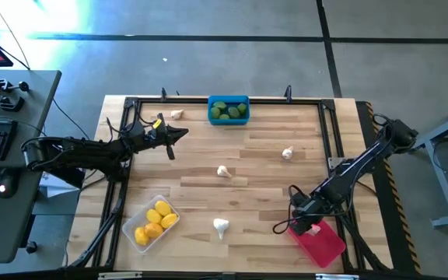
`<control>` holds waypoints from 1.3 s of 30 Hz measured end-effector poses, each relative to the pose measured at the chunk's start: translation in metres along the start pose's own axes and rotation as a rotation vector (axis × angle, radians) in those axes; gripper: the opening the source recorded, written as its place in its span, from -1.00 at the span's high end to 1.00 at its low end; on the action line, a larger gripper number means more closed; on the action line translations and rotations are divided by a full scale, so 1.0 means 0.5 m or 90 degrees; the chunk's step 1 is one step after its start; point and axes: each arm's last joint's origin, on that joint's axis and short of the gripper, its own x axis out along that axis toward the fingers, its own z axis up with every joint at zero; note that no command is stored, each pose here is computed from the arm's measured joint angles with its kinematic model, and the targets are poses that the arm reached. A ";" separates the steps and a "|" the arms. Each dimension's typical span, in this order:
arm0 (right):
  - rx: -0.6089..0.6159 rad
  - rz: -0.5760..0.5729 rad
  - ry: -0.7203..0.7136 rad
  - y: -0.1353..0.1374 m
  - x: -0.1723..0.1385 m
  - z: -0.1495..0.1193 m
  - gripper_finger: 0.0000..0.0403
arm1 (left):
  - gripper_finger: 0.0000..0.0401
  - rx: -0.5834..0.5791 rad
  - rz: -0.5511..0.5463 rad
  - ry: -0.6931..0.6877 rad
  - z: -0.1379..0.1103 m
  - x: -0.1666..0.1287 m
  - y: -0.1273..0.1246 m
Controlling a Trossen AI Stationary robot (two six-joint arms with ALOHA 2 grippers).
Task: Sort produce into baskets
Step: Put the garlic into the red bin
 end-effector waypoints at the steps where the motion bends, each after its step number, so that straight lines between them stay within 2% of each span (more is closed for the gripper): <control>1: 0.000 0.001 0.000 0.000 0.000 0.000 0.40 | 1.00 -0.001 0.000 0.000 0.000 0.000 0.000; 11: 0.005 -0.001 0.028 0.002 -0.004 -0.002 -0.08 | 1.00 -0.001 -0.002 0.001 0.000 0.000 0.000; 18: -0.005 -0.016 0.030 0.026 -0.042 -0.014 -0.12 | 1.00 -0.001 -0.002 0.002 -0.001 0.000 0.000; 24: -0.023 -0.014 0.043 0.054 -0.088 -0.027 0.13 | 1.00 0.001 -0.002 0.003 -0.001 0.000 0.000; 27: -0.035 -0.012 0.053 0.058 -0.114 -0.022 0.37 | 1.00 0.004 -0.006 0.010 -0.003 0.000 -0.001; 33: -0.124 0.016 -0.026 0.055 -0.146 0.032 0.93 | 1.00 0.006 -0.038 0.011 -0.004 0.000 -0.004; 36: -0.197 0.017 -0.089 0.056 -0.154 0.074 0.93 | 1.00 0.001 -0.040 0.022 -0.007 0.000 -0.004; 39: -0.271 0.020 -0.155 0.061 -0.161 0.121 0.90 | 1.00 -0.020 -0.074 0.030 -0.010 -0.001 -0.007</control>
